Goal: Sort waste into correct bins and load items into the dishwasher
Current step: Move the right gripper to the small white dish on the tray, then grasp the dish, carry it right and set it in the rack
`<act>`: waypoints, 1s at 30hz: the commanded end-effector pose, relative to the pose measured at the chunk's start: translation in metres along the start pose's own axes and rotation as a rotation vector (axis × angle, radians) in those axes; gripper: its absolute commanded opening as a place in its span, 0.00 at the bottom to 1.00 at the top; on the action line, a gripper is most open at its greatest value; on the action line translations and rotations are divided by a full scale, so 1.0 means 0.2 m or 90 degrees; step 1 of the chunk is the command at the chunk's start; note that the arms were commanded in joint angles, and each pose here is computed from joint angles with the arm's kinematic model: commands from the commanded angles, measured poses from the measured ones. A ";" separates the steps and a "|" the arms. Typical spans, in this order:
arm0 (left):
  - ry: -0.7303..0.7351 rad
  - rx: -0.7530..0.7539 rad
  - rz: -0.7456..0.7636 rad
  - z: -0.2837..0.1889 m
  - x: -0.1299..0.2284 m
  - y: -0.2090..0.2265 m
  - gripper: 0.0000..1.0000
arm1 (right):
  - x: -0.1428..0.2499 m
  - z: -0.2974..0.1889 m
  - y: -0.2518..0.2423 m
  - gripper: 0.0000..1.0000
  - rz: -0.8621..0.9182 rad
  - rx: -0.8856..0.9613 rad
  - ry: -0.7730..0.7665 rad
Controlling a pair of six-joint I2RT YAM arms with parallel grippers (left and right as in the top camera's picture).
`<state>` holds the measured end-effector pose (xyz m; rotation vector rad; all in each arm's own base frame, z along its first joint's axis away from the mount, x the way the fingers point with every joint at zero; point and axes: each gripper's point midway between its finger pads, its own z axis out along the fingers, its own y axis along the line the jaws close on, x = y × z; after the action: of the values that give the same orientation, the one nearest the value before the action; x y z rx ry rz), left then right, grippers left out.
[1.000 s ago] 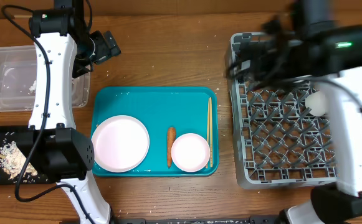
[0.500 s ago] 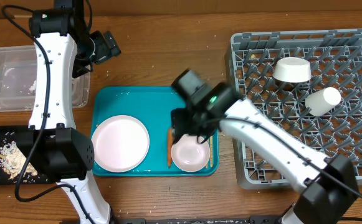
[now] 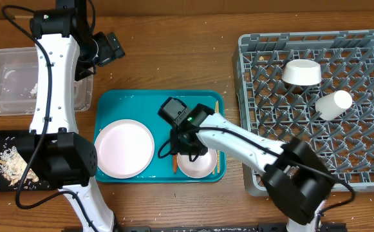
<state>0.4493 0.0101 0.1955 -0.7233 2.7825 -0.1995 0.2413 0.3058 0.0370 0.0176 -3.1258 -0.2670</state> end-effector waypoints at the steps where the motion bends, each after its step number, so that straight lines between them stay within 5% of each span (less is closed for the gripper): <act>1: -0.008 0.007 -0.004 -0.03 0.00 -0.01 1.00 | -0.03 0.01 -0.03 0.54 0.011 0.017 -0.015; 13: -0.008 0.007 -0.004 -0.03 0.00 -0.01 1.00 | -0.01 0.04 -0.01 0.45 0.015 0.015 -0.012; 23: -0.008 0.007 -0.004 -0.03 0.00 -0.01 1.00 | 0.00 -0.01 0.05 0.04 0.011 0.003 0.000; 30: -0.008 0.007 -0.004 -0.03 0.00 -0.01 1.00 | -0.08 -0.27 0.15 0.04 -0.011 -0.023 -0.027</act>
<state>0.4493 0.0101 0.1955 -0.7233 2.7825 -0.1995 0.2449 0.3128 0.0680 0.0045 -3.1282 -0.2291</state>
